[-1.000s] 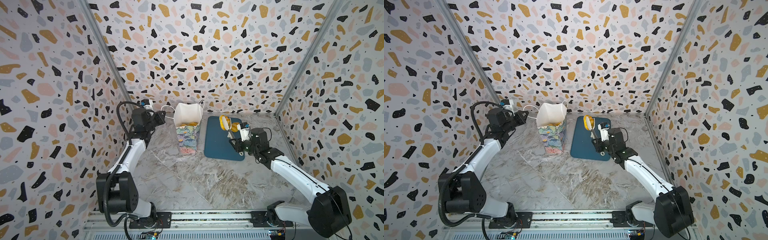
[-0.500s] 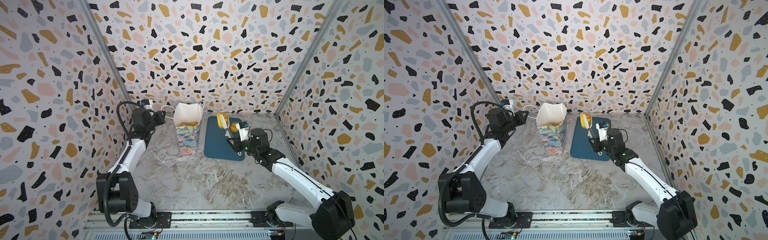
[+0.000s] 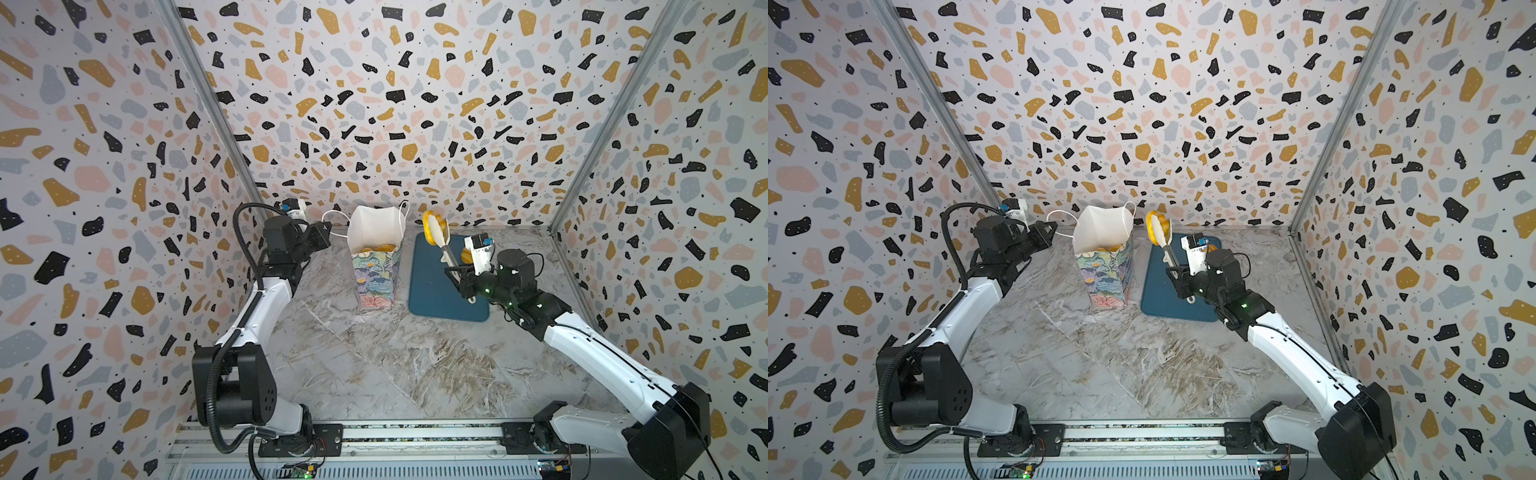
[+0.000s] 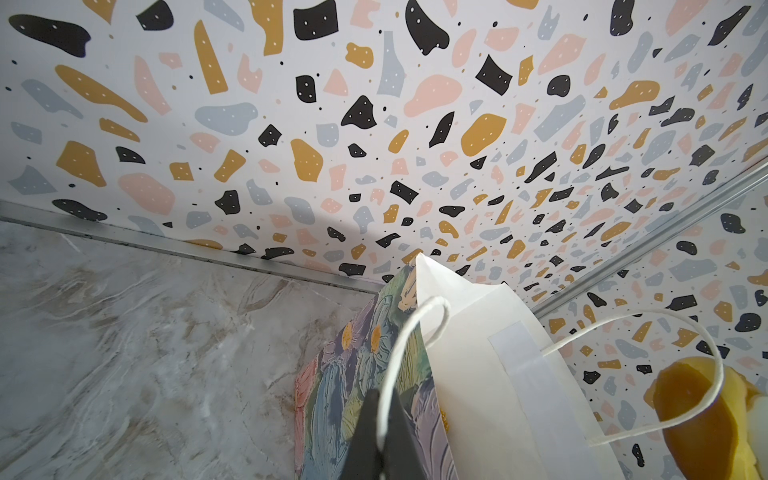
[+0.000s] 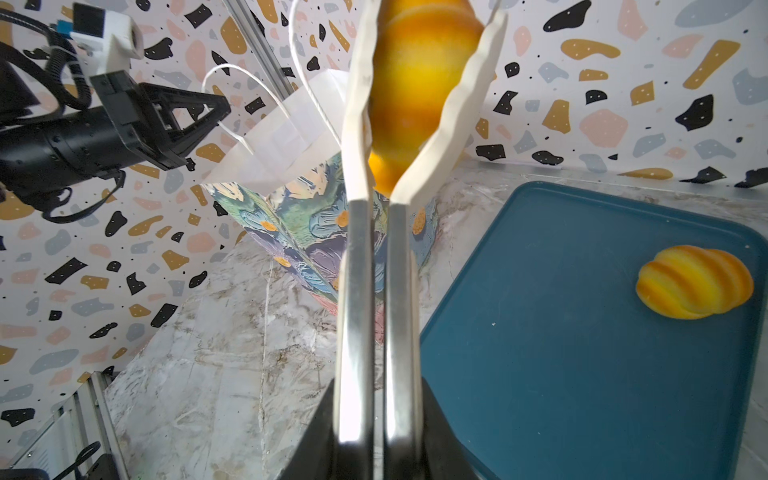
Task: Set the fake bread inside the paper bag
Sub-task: 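Carry the striped croissant with the right gripper over the bag's opening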
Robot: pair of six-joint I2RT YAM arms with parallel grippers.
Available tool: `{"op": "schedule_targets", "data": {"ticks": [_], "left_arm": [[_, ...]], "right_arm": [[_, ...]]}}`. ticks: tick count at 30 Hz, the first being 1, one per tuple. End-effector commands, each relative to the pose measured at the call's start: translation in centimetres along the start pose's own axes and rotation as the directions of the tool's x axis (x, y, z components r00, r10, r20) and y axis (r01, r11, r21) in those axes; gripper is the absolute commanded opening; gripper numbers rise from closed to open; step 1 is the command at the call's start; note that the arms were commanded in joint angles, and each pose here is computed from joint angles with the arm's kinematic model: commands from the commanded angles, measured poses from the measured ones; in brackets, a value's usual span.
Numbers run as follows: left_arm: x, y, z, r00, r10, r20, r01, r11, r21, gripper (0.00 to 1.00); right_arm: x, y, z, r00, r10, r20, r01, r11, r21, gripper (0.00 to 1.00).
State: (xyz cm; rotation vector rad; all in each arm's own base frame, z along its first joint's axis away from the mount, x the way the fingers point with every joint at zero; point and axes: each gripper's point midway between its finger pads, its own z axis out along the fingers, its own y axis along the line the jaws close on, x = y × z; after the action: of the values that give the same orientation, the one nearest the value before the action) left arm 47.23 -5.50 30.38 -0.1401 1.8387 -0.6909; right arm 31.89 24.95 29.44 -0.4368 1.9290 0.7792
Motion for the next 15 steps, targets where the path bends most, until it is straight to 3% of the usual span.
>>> {"op": "schedule_targets", "data": {"ticks": [1,15], "left_arm": [[0.0,-0.3,0.1,1.0,0.015,0.014,-0.015,1.0,0.017,0.0],[-0.1,-0.4,0.1,1.0,0.012,0.015,-0.012,1.0,0.021,0.0]], "right_arm": [[-4.9,2.4,-1.8,0.99,-0.039,0.135,0.045,0.998,-0.039,0.11],[-7.0,5.7,-0.9,0.983,-0.074,0.167,0.09,0.992,-0.092,0.11]]}}
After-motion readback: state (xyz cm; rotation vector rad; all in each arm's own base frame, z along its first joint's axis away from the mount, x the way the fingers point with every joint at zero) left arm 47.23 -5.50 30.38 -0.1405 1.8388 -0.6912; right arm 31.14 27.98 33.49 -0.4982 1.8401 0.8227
